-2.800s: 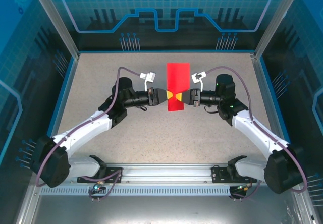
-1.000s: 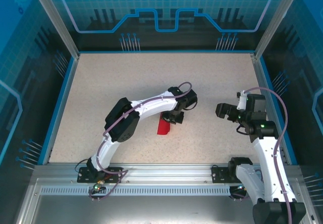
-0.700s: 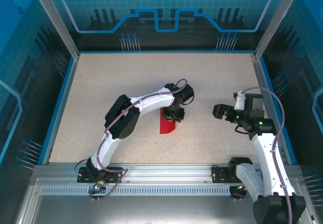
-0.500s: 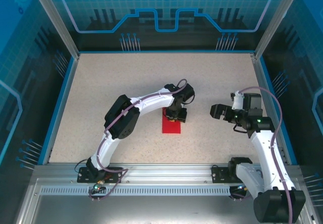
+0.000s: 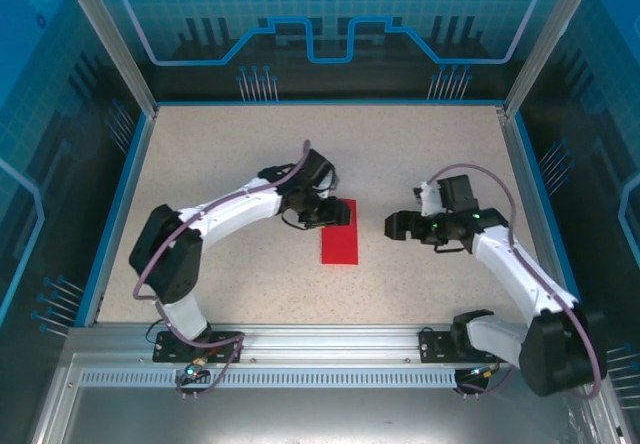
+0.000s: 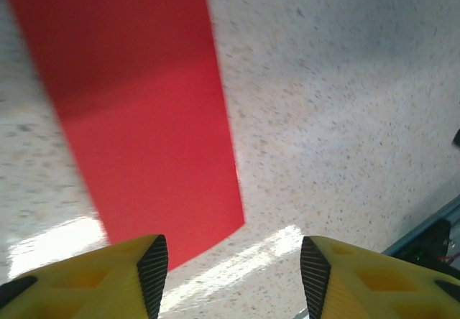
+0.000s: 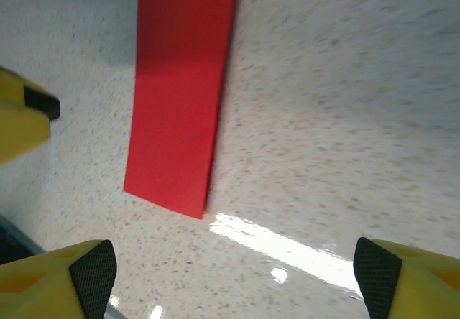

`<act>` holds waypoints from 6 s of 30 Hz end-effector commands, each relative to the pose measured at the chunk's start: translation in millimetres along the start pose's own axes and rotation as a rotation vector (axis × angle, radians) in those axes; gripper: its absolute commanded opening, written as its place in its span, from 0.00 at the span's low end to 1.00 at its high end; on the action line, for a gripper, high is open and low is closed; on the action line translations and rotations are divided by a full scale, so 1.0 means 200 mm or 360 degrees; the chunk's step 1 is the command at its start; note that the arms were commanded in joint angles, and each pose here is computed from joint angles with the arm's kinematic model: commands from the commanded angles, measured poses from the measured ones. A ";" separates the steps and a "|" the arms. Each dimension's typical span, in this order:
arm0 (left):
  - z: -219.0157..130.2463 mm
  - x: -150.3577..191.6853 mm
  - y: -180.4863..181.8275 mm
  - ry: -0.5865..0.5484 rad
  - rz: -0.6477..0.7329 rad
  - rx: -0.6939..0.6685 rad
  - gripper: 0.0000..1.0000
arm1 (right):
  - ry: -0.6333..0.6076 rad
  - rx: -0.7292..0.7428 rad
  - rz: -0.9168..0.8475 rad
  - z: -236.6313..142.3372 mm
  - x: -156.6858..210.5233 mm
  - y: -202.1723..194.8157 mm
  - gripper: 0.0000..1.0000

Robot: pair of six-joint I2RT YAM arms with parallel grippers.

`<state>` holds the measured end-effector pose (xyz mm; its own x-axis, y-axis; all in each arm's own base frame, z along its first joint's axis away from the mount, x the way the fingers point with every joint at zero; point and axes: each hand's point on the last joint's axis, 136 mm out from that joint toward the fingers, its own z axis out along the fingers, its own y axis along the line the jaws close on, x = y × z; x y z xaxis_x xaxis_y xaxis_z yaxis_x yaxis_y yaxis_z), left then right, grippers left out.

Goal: Fold a paper plane with a square sheet of paper (fold left side to right side)
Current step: Third fold the triangle at the center of the table.

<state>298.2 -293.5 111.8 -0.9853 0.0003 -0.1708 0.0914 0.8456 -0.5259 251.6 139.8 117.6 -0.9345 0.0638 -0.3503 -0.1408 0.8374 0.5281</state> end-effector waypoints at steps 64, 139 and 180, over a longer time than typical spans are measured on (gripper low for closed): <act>0.25 0.10 0.25 0.0159 -0.0372 0.0212 0.06 | -0.0490 0.0079 -0.1690 0.36 0.29 0.51 0.92; 0.51 -0.10 0.30 0.0338 -0.0050 0.0087 0.08 | 0.0290 -0.0343 -0.1082 0.64 0.32 0.52 0.00; 0.58 -0.05 0.32 0.0392 -0.0017 0.0035 0.06 | 0.0293 -0.0121 -0.0641 0.72 0.06 0.15 0.00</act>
<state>348.6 -310.2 14.9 -0.9934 0.1059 -0.0451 0.1114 0.7865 -0.6075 276.5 248.4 19.2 -0.8241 -0.3825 -0.4178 -0.5506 0.7142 0.4322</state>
